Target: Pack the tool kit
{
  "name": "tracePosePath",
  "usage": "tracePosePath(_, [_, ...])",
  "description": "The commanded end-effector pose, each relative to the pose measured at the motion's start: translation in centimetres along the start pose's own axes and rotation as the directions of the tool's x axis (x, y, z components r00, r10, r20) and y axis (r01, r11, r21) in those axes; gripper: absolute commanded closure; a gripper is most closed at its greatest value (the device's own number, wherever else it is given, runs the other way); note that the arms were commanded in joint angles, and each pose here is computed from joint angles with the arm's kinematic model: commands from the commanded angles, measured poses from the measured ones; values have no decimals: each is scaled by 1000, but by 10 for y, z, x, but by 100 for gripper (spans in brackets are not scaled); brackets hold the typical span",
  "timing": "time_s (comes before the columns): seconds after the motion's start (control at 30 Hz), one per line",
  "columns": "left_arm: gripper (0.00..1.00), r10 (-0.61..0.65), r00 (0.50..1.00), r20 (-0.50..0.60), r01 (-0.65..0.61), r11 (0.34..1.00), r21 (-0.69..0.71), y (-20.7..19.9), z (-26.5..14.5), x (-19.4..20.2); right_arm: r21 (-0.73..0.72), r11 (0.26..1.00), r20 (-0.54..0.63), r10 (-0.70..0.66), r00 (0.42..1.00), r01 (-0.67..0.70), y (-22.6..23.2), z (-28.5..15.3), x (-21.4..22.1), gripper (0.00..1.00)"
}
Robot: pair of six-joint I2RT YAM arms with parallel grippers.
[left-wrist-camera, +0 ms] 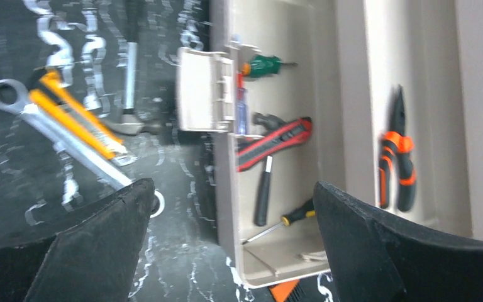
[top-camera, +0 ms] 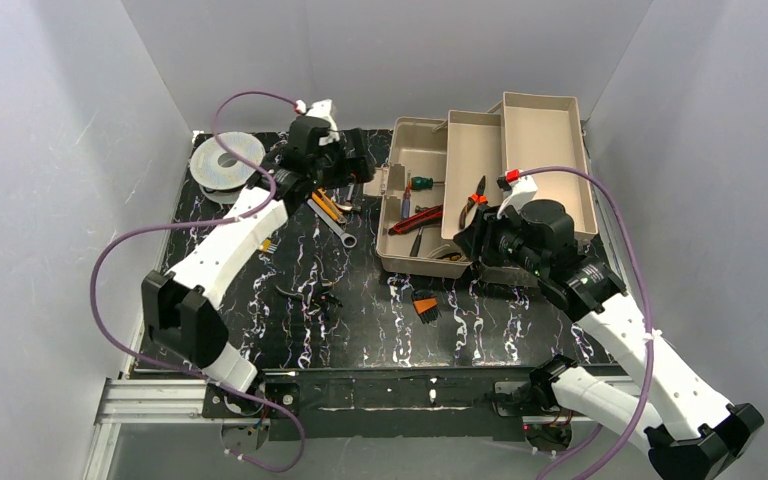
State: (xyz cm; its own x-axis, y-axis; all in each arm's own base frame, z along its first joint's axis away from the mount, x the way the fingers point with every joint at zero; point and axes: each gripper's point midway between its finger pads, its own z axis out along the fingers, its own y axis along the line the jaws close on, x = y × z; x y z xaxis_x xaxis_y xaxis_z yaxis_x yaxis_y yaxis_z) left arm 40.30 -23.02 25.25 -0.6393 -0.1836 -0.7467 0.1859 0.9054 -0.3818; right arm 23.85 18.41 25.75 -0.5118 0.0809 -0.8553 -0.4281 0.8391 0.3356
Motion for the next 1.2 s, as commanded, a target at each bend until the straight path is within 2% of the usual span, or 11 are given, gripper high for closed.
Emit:
tracePosePath(0.0, [2, -97, 994, 53, 108, 958, -267, 74, -12, 6, -32, 999, 39, -4, 999, 5, 6, 3, -11, 48])
tracePosePath(0.17, [2, -264, 965, 3, 247, 901, -357, 124, -1, 28, -33, 999, 31, -4, 999, 5, 6, 5, -10, 48])
tracePosePath(0.47, [2, -318, 945, -69, 249, 843, -477, 158, 31, 48, -27, 1000, 15, 6, 1000, -5, 6, 10, -8, 48])
tracePosePath(0.67, [2, -311, 937, -158, 196, 845, -498, 165, 57, 54, -27, 1000, 13, 4, 1000, -3, 6, 8, -8, 48])
tracePosePath(1.17, [2, -257, 937, -237, 102, 849, -519, 181, 120, 46, -19, 1000, 12, -2, 1000, 2, 4, 8, -7, 48])
